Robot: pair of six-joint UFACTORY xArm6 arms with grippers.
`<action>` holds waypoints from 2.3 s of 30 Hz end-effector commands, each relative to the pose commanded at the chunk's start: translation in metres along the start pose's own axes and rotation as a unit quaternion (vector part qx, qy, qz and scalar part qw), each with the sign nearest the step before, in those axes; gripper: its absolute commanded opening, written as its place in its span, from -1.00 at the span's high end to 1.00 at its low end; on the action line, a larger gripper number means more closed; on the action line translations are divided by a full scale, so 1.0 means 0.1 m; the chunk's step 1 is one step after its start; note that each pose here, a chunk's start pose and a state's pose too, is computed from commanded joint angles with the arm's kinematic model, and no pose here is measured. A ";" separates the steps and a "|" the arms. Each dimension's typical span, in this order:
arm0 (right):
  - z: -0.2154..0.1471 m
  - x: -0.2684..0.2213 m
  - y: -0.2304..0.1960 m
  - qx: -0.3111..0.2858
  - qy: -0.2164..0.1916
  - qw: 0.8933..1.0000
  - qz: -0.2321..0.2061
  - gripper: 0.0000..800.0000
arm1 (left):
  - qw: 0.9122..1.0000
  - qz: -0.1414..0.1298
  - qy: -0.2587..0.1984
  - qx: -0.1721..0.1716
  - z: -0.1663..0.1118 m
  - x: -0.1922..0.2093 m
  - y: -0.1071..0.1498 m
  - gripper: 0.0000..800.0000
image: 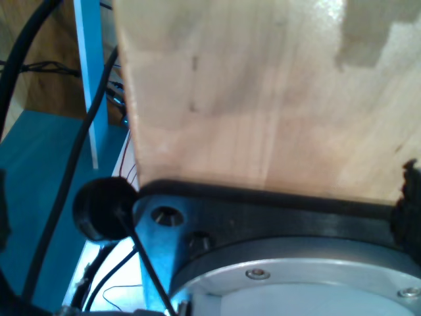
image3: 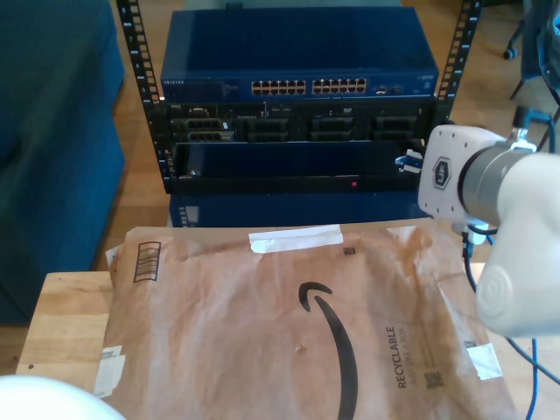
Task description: Grab the cable and plug it in
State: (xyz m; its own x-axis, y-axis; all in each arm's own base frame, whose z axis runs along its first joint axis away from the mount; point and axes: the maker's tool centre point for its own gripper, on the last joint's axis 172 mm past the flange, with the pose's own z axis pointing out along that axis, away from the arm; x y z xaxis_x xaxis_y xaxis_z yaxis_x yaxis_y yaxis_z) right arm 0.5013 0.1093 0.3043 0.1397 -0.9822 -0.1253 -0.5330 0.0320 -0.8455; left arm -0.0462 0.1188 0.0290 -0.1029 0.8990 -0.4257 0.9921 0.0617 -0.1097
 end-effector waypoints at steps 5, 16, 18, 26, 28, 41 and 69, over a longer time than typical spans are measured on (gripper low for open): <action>0.20 -0.03 -0.20 0.016 0.000 1.000 -0.004 1.00 | 1.000 0.000 0.000 0.000 0.00 0.00 0.00 -1.00; 0.31 -0.32 -0.07 0.004 -0.022 1.000 -0.017 1.00 | 1.000 0.000 0.000 0.000 0.00 0.00 0.00 -1.00; 0.33 -0.42 -0.03 0.000 -0.030 0.999 -0.025 1.00 | 1.000 0.000 0.000 0.000 0.00 0.00 0.00 -1.00; 0.42 -0.75 -0.06 0.039 -0.059 0.994 -0.082 1.00 | 1.000 0.000 0.000 0.000 0.00 0.00 0.00 -1.00; 0.40 -0.76 -0.07 0.040 -0.060 0.994 -0.082 1.00 | 1.000 0.000 0.000 0.000 0.00 0.00 0.00 -1.00; 0.37 -0.78 -0.34 0.087 -0.061 0.993 -0.057 1.00 | 1.000 0.000 0.000 0.000 0.00 0.00 0.00 -1.00; 0.79 -0.72 -0.65 0.262 -0.065 0.962 0.035 1.00 | 1.000 0.000 0.000 0.000 0.00 0.00 0.00 -1.00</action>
State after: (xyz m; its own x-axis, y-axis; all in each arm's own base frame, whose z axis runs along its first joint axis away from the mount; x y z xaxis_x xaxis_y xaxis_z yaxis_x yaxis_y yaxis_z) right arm 0.5919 0.1929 0.3275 0.2406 -0.9437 -0.2269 -0.0554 0.2201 -0.9739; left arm -0.0462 0.1188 0.0290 -0.1029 0.8990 -0.4257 0.9921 0.0617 -0.1097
